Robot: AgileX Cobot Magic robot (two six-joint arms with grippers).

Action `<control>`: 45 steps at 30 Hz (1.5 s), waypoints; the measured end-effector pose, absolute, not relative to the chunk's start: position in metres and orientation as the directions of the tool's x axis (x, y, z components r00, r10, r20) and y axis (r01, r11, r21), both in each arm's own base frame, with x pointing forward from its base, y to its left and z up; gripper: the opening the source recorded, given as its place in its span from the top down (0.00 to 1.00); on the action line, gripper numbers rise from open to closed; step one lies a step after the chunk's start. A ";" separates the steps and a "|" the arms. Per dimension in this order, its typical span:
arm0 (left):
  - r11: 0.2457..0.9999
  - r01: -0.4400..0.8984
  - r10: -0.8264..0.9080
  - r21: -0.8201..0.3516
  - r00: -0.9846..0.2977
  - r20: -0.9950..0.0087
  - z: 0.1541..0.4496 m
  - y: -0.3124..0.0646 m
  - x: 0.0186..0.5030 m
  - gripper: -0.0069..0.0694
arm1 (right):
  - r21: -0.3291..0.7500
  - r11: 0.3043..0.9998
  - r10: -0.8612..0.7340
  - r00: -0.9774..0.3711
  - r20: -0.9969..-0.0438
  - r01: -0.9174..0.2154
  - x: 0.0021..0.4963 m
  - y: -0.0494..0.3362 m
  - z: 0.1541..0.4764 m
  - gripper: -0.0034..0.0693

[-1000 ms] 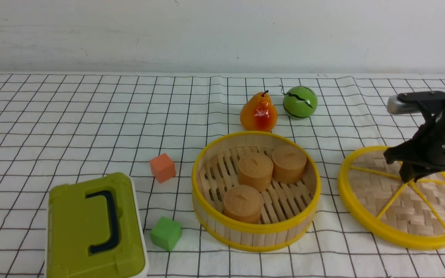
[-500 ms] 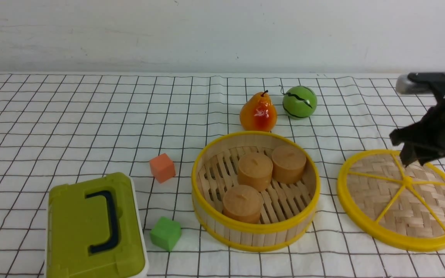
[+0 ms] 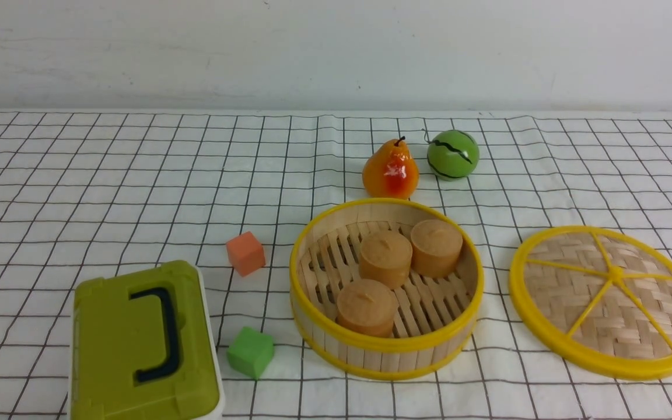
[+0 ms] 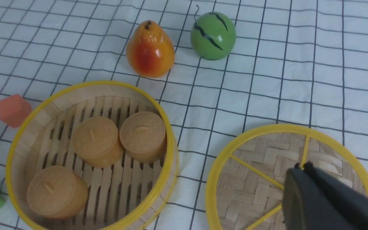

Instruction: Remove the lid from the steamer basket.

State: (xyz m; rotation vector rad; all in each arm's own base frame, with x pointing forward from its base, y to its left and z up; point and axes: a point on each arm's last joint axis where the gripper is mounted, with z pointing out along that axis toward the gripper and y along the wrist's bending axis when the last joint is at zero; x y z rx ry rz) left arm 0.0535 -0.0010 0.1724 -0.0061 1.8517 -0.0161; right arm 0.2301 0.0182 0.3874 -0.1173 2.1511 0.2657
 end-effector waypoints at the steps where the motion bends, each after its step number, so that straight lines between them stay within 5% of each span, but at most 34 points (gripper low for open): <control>1: 1.000 0.004 -0.013 -0.014 -0.277 -0.961 0.172 -0.001 0.053 0.60 | 0.137 0.974 0.024 -0.525 -0.851 -0.178 0.213 0.018 0.385 0.98; 16: 1.000 0.004 -0.013 -0.014 -0.277 -0.961 0.172 -0.001 0.053 0.60 | 0.105 0.984 0.057 -0.303 -0.951 -0.144 0.122 0.015 0.358 0.98; 45: 1.000 0.004 -0.013 -0.014 -0.277 -0.961 0.172 -0.001 0.053 0.60 | 0.113 0.984 0.070 -0.284 -0.956 -0.136 0.119 0.014 0.355 0.96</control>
